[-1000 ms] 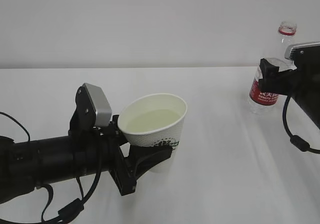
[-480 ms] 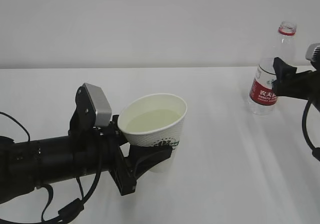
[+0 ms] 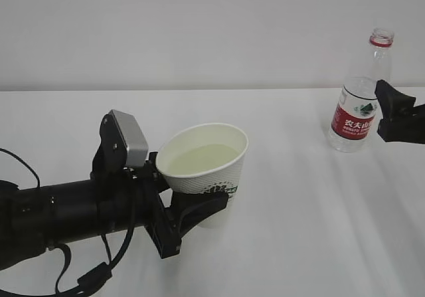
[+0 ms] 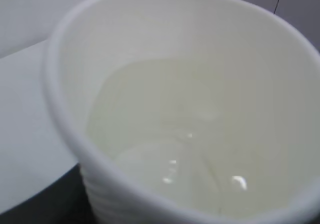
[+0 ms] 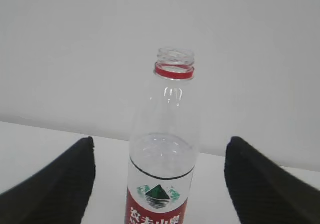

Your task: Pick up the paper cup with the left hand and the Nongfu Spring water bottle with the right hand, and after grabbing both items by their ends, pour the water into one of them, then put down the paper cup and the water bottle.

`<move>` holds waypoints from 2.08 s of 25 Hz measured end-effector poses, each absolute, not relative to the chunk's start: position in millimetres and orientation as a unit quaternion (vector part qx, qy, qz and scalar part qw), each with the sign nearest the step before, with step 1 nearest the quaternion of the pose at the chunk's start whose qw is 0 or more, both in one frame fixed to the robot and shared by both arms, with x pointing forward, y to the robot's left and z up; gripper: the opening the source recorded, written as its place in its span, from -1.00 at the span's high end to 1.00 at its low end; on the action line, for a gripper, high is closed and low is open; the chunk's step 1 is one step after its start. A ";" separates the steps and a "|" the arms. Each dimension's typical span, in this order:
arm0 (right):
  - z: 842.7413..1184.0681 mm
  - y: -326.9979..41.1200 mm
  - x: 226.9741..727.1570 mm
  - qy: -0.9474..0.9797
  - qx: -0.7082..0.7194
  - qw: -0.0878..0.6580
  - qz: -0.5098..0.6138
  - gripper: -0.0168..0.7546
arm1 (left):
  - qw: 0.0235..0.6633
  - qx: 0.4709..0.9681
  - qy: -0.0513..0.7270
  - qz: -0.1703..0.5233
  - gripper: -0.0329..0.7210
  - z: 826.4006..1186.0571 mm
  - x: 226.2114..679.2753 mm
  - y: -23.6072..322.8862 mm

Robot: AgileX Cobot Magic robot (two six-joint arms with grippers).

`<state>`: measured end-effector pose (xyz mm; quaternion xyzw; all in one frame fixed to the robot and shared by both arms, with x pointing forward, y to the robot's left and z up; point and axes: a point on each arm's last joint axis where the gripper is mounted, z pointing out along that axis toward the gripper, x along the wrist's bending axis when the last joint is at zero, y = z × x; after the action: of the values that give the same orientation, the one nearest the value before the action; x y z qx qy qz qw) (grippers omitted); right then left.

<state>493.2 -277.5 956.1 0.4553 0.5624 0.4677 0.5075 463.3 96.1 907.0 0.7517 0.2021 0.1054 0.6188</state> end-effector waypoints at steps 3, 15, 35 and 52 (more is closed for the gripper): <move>956.1 -276.3 484.7 0.570 0.450 0.500 0.471 -0.59 | 0.622 0.749 0.202 0.106 -0.30 907.9 463.4 96.0; 954.1 -277.5 464.8 0.575 0.458 0.489 0.470 -0.58 | 0.628 0.745 0.200 0.106 -0.30 909.0 463.3 95.7; 954.1 -277.5 464.8 0.564 0.471 0.478 0.481 -0.57 | 0.624 0.718 0.253 0.177 -0.30 911.7 477.7 103.8; 954.1 -277.5 464.8 0.564 0.471 0.478 0.481 -0.57 | 0.607 0.699 0.288 0.246 -0.27 913.1 488.9 113.2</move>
<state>464.8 -277.5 954.1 0.4710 0.5644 0.4807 0.4780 488.9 113.2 913.1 0.6989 0.2880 0.2462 0.6066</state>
